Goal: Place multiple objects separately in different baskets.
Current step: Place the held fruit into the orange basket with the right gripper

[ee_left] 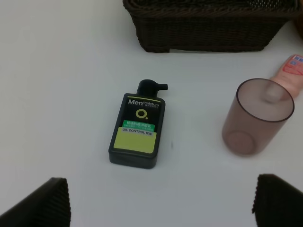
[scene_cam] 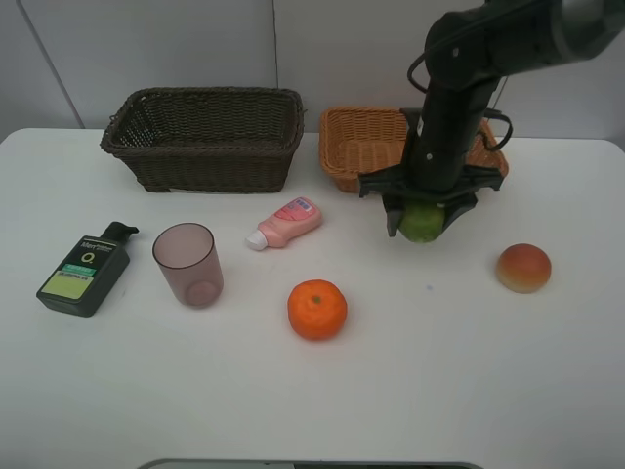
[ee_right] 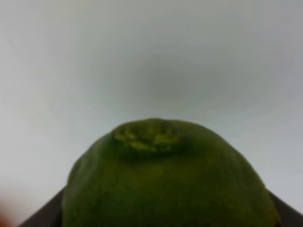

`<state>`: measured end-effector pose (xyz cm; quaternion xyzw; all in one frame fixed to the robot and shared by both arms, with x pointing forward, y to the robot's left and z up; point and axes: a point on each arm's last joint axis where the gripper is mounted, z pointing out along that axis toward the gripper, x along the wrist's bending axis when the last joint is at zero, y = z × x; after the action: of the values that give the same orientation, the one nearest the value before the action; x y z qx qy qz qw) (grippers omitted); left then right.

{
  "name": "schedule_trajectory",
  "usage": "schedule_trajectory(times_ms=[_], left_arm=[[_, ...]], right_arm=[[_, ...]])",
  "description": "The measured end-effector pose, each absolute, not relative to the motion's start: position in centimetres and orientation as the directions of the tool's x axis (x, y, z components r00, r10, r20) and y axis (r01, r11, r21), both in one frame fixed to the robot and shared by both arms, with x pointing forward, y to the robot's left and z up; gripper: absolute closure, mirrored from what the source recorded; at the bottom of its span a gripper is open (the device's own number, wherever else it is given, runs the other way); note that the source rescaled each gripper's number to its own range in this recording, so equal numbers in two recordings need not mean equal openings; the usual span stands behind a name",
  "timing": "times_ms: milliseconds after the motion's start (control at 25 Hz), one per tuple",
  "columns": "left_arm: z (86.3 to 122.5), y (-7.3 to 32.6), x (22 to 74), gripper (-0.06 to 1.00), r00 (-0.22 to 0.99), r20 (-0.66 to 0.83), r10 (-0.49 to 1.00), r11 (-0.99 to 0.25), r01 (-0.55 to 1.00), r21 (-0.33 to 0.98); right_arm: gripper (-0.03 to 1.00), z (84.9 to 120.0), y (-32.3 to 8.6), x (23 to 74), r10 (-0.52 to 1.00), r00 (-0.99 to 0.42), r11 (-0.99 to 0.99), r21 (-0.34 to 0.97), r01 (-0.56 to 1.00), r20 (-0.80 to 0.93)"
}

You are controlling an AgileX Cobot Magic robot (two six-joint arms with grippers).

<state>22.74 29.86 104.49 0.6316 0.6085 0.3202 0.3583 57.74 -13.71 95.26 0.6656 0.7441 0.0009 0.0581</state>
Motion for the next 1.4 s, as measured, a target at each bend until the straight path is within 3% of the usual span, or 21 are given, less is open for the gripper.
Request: schedule_trajectory(times_ms=[320,480,840,1120,1400], left_arm=[[104.5,29.9,22.7,-0.05,0.055,-0.032,0.998,-0.003,0.539,0.842],[104.5,29.9,22.7,-0.05,0.055,-0.032,0.998,-0.003,0.539,0.842],[104.5,29.9,22.7,-0.05,0.055,-0.032,0.998,-0.003,0.539,0.842],[104.5,29.9,22.7,-0.05,0.055,-0.032,0.998,-0.003,0.539,0.842],[104.5,29.9,22.7,-0.05,0.055,-0.032,0.998,-0.003,0.539,0.842]], right_arm=[[0.95,101.3,-14.6,62.3,0.997,-0.074,0.078,0.297,0.952,-0.025],[0.95,102.3,-16.4,65.1,1.000,-0.021,0.016,0.400,0.916,0.009],[0.95,97.9,-16.8,69.3,0.998,-0.061,0.060,0.546,0.836,-0.015],[0.95,92.6,-16.3,70.7,0.996,-0.091,0.089,0.534,0.841,-0.022],[0.95,91.5,-16.1,71.0,0.995,-0.102,0.098,0.540,0.836,-0.023]])
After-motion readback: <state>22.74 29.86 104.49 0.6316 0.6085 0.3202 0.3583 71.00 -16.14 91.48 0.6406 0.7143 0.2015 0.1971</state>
